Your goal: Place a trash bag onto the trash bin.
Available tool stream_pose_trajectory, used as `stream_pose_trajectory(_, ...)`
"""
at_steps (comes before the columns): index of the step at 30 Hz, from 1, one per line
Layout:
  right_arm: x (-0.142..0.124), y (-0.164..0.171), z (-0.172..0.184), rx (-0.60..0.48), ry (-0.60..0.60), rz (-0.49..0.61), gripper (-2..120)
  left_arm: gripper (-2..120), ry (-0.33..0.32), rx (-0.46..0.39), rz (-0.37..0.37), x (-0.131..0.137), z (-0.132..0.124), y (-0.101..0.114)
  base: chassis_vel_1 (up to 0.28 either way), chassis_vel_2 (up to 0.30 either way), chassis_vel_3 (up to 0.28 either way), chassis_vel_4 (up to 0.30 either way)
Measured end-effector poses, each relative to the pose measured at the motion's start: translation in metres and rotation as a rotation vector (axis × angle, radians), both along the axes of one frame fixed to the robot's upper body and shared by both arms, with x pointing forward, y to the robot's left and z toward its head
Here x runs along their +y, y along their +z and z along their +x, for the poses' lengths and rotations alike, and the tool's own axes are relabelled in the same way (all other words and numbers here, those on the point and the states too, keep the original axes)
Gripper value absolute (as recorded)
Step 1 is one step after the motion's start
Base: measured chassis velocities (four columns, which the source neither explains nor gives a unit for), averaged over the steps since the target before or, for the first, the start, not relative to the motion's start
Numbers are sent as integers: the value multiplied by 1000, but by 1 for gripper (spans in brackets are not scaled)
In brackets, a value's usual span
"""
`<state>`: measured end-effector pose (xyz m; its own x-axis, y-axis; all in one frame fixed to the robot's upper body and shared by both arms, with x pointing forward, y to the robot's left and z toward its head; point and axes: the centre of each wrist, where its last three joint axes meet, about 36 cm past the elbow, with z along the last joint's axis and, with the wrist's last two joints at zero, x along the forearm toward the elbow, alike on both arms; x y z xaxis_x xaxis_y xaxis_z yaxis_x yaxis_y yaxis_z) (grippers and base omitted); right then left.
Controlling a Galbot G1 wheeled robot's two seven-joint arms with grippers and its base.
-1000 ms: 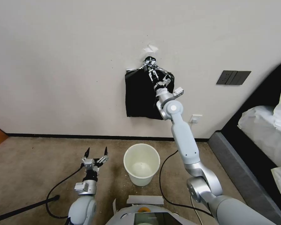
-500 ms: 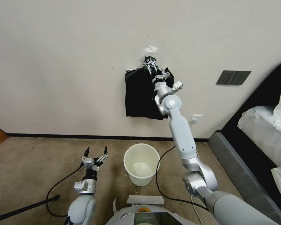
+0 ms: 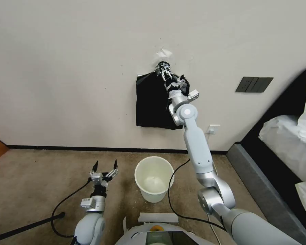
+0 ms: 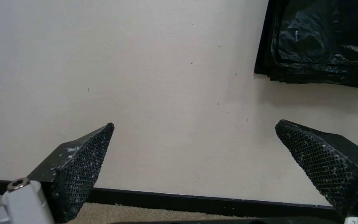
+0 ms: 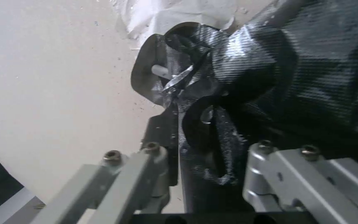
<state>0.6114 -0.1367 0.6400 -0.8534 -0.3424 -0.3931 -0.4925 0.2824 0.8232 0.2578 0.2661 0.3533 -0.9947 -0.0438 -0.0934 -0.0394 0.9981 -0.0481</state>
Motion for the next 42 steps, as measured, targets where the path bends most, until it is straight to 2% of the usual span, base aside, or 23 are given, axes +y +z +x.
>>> stream_pose_trajectory(6,-2,-4,-2,6,-9,-7,0,100,2,1,-5,-1,-1,0,0,0,0,0)
stream_pose_trajectory(18,-4,-32,-13,-7,-41,-108,0,100,-3,7,-9,-3,-1,-3,0,0,0,0)
stream_pose_trajectory(28,-3,-46,-30,-29,-38,-134,0,100,-6,8,-11,-6,-2,-4,0,0,0,0)
stream_pose_trajectory(32,-8,-45,-30,-5,-43,-103,0,100,-7,7,-10,-6,-2,-4,0,0,0,0)
stream_pose_trajectory(35,-15,-42,-29,12,-27,-57,11,100,-7,7,-10,-6,-3,-4,0,0,0,0)
stream_pose_trajectory(36,-15,-42,-29,12,-27,-57,11,100,-7,7,-10,-6,-3,-4,0,0,0,0)
stream_pose_trajectory(38,-17,-38,-27,18,-3,-34,23,100,-7,11,-10,-6,-5,-4,0,0,0,0)
stream_pose_trajectory(39,-17,-38,-27,18,-3,-34,23,100,-7,11,-10,-6,-5,-4,0,0,0,0)
stream_pose_trajectory(41,-16,-34,-25,20,15,-21,33,100,-6,10,-10,-6,-6,-3,0,0,0,0)
stream_pose_trajectory(42,-16,-34,-25,20,15,-21,33,100,-6,10,-10,-6,-6,-3,0,0,0,0)
